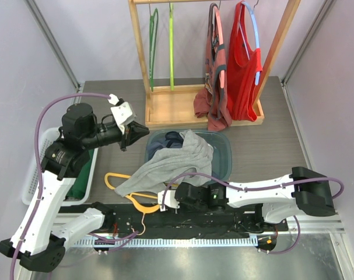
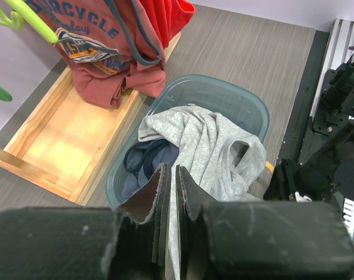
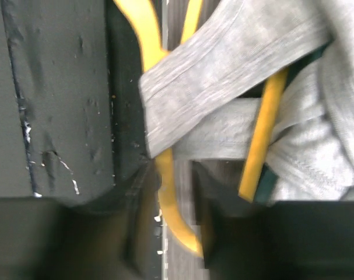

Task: Remove the tank top from the hanger
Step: Pick up the hanger at the center of the board.

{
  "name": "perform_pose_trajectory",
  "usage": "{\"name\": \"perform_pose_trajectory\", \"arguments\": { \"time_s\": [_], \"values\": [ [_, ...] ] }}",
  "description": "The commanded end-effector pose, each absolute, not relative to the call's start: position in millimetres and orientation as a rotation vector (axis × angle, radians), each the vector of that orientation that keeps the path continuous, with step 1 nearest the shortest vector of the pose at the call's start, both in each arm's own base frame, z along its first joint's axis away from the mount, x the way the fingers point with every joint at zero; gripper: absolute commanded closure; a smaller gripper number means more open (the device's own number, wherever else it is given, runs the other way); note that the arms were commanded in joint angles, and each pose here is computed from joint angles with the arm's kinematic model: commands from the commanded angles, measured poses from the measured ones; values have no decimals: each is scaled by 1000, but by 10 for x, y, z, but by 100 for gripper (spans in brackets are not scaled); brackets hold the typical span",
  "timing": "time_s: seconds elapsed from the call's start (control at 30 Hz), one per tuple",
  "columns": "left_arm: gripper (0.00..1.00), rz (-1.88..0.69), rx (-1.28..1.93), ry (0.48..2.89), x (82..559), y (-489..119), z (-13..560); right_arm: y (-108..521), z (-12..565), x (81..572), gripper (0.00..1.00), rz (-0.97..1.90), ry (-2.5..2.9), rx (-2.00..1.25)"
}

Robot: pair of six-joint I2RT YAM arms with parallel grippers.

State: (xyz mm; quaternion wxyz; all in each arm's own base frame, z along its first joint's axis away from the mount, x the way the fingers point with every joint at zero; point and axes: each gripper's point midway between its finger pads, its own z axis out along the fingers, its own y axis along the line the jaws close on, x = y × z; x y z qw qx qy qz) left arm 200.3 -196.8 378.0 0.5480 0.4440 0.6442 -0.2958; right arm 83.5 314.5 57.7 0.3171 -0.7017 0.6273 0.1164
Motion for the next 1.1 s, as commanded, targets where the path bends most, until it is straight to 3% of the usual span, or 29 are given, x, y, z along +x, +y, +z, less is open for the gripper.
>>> {"name": "perform_pose_trajectory", "arguments": {
  "time_s": [0.0, 0.13, 0.3, 0.57, 0.67, 0.8, 1.07],
  "values": [
    [89, -705, 1049, 1434, 1937, -1971, 4057, 3296, 876, 913, 47, 344, 1627, -1733],
    [89, -702, 1043, 1434, 1931, -1961, 4073, 3309, 822, 935, 30, 331, 1624, -1715],
    [89, -704, 1045, 1429, 1930, -1964, 4085, 3299, 641, 924, 29, 294, 1643, -1748],
    [89, -704, 1038, 1423, 1932, -1962, 4140, 3367, 303, 832, 43, 339, 1708, -1770],
    [89, -705, 1038, 1425, 1941, -1964, 4150, 3380, 303, 851, 58, 330, 1713, -1760],
    [89, -712, 1043, 1428, 1940, -1973, 4129, 3421, 637, 988, 85, 287, 1681, -1691],
    [89, -690, 1047, 1391, 1876, -1934, 4237, 3498, 1953, 1168, 89, 409, 1585, -1474]
  ]
}}
